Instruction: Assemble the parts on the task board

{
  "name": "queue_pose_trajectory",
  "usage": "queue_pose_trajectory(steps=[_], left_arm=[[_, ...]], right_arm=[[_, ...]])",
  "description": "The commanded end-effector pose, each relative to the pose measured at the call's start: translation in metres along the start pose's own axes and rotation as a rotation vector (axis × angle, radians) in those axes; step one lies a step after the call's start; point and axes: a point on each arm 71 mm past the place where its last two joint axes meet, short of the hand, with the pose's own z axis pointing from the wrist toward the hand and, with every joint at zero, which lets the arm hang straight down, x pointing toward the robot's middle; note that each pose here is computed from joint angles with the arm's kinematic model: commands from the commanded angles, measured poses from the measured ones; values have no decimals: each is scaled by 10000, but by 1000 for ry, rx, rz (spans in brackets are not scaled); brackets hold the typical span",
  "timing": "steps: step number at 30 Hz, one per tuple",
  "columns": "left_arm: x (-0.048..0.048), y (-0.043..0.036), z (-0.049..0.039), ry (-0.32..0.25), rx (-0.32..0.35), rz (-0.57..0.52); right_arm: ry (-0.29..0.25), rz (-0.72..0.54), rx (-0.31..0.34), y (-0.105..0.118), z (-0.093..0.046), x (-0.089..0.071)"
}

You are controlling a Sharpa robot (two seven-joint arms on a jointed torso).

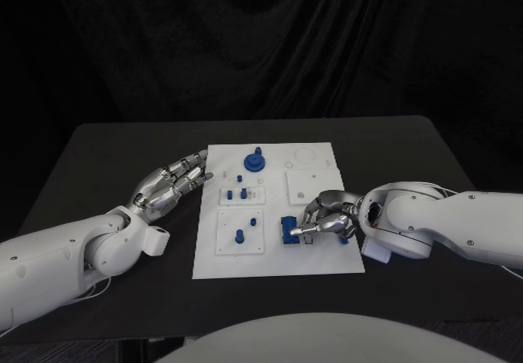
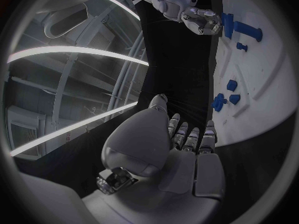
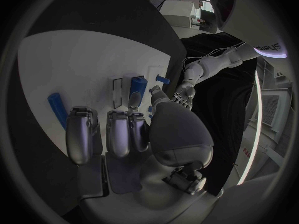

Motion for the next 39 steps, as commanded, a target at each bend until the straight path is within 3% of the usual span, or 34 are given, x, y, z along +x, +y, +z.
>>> queue_pose_trajectory(steps=[1, 20, 39], left_arm=[[13, -15, 3, 8, 32, -14], [15, -4, 8, 12, 28, -17], [20, 4, 5, 15, 23, -20]], right_arm=[[20, -54, 2, 6, 4, 17], [57, -76, 21, 16, 75, 63], [25, -63, 26, 10, 101, 38]])
